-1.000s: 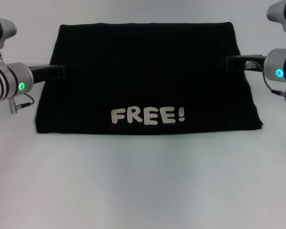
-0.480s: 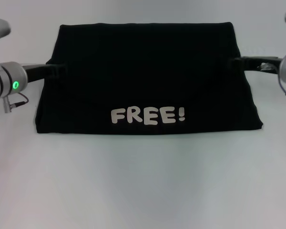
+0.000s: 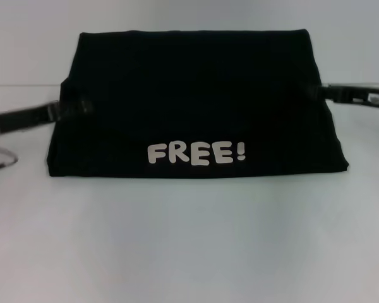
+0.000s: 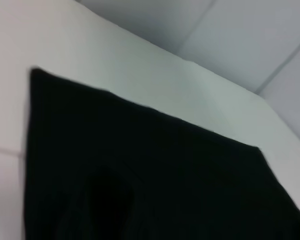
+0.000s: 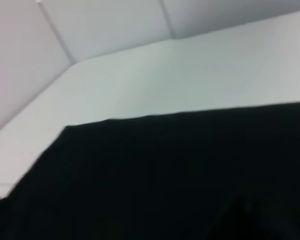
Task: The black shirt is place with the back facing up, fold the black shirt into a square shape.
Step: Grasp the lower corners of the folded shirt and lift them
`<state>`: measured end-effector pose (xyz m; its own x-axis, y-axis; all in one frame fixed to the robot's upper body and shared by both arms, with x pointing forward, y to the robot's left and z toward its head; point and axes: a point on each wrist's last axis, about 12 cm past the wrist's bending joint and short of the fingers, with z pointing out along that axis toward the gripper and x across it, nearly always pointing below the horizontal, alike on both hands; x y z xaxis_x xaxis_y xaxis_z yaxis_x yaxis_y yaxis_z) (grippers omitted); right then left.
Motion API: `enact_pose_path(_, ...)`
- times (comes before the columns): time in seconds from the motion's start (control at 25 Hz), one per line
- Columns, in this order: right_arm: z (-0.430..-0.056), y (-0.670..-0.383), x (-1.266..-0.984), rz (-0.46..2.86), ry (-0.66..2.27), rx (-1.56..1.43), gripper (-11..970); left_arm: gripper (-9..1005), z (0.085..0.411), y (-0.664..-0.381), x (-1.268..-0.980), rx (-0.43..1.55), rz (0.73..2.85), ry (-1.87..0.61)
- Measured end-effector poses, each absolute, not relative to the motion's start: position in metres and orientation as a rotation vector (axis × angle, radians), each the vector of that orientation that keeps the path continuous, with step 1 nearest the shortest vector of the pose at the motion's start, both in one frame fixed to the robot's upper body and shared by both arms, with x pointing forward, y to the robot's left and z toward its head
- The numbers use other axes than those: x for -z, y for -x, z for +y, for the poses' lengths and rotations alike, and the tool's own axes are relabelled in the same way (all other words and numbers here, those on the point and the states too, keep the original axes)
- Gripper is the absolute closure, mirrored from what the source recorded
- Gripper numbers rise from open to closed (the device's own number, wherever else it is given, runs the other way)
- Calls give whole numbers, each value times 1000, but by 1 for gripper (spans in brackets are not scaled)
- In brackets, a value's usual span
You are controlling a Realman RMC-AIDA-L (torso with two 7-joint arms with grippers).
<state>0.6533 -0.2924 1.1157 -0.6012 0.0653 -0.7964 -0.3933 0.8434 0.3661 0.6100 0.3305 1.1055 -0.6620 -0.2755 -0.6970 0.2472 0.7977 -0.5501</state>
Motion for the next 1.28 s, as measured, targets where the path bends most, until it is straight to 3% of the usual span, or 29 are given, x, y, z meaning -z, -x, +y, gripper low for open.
enact_pose_path(0.4,-306,-631,-1102,2181,245,-736,353,148,355,-571,-1076,760,2214,63)
enact_pose_path(0.8,-305,-628,-1098,2190,235,-738,352,153,341,-578,-1057,616,2289,-32)
enact_pose_path(1.28,-305,-627,-1095,2193,225,-729,353,180,335,-580,-1057,591,2297,-98)
